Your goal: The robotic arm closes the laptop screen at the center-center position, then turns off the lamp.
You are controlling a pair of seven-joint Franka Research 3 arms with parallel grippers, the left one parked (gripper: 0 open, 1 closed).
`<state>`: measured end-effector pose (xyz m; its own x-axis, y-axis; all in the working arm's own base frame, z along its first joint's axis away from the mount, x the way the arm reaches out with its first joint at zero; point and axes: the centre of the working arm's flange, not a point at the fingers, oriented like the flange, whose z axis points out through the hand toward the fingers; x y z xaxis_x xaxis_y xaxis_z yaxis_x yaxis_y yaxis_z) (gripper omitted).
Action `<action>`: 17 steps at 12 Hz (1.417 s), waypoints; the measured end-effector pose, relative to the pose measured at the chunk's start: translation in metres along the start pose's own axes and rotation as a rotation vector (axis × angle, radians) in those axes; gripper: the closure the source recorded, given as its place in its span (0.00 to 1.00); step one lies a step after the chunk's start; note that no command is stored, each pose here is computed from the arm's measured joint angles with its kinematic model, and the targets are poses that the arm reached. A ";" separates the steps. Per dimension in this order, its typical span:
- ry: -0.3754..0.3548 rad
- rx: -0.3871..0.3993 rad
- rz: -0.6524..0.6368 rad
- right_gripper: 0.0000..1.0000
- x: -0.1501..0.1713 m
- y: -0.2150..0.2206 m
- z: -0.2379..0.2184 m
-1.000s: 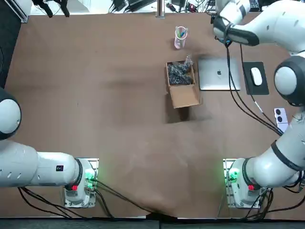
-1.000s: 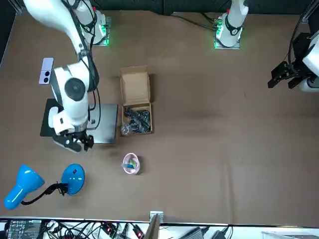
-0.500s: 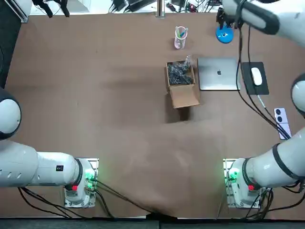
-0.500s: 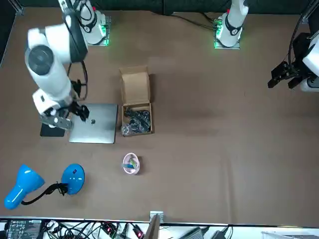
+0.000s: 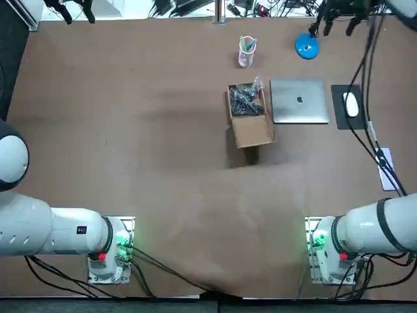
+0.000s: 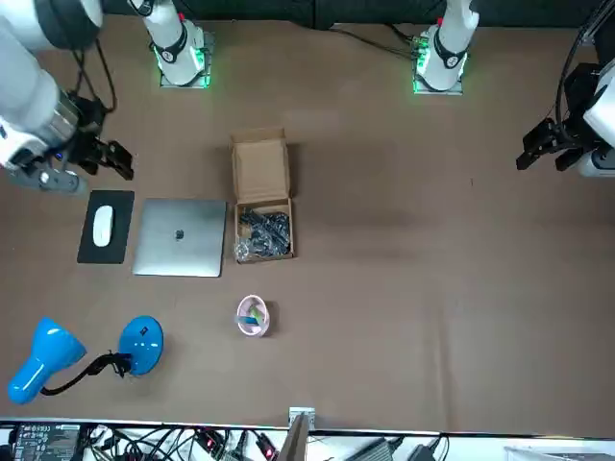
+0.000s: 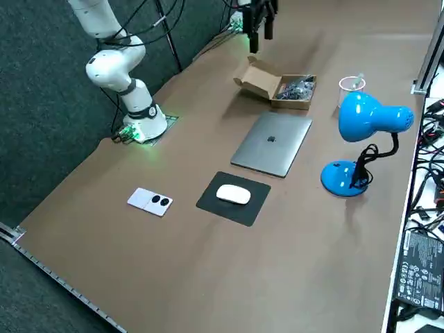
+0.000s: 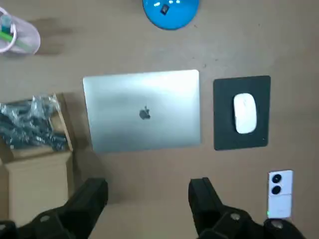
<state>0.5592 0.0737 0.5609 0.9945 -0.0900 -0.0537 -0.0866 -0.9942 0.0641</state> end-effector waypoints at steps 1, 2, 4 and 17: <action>-0.005 0.009 -0.014 0.00 -0.006 0.012 -0.009; -0.007 0.012 -0.025 0.00 -0.012 0.024 -0.018; 0.000 0.016 -0.035 0.00 -0.021 0.047 -0.032; 0.005 0.028 -0.027 0.00 -0.027 0.069 -0.037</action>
<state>0.5283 0.0097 0.6036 0.9968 -0.0626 -0.0506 -0.0609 -0.9975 0.0345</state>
